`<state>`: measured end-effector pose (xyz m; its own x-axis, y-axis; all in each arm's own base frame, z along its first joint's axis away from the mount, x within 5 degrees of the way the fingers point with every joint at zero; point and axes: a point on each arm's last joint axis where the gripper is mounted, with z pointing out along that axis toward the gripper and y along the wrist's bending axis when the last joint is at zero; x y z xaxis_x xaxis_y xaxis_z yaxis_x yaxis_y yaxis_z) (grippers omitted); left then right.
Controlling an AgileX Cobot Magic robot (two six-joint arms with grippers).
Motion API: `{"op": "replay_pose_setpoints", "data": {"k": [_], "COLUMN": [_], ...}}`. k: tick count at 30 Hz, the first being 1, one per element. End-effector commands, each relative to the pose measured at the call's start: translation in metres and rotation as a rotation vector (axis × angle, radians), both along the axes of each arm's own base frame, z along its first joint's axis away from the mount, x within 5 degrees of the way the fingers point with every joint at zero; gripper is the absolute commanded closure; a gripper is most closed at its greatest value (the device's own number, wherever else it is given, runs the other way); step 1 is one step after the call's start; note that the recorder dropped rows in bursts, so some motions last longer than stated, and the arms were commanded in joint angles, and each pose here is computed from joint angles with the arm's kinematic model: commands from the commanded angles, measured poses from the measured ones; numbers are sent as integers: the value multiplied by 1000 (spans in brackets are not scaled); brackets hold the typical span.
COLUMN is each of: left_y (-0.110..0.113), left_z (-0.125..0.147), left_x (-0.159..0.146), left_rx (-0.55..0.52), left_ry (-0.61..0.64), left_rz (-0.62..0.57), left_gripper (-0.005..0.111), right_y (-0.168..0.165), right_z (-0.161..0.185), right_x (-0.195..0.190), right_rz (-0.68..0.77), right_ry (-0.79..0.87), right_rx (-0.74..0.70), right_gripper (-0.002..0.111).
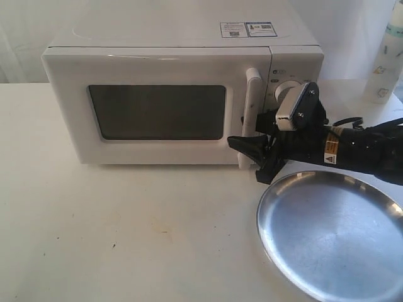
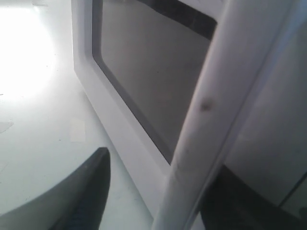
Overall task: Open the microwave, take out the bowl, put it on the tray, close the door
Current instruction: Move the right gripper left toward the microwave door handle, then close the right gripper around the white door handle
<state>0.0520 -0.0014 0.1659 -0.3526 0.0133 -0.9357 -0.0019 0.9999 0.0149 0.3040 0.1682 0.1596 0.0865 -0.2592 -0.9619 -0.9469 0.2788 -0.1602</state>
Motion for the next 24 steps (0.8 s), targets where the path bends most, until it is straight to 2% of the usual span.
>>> {"op": "replay_pose_setpoints", "data": {"k": [1, 10, 20, 24], "left_y": [-1, -1, -1, -1], "left_z": [1, 1, 1, 1], "left_x": [0, 0, 0, 0], "left_rx": [-6, -6, -6, -6], "left_ry": [-2, -2, -2, -2], "left_rz": [-5, -5, -5, -5], "left_gripper": [107, 107, 107, 107], "right_y": [17, 10, -6, -10], "right_z": [3, 17, 31, 28], "right_x": [-33, -32, -16, -8], "right_rz": [431, 442, 284, 179], "right_ry": [-173, -231, -212, -206], "right_rx": [-38, -58, 2, -81], "right_gripper": [108, 108, 108, 105]}}
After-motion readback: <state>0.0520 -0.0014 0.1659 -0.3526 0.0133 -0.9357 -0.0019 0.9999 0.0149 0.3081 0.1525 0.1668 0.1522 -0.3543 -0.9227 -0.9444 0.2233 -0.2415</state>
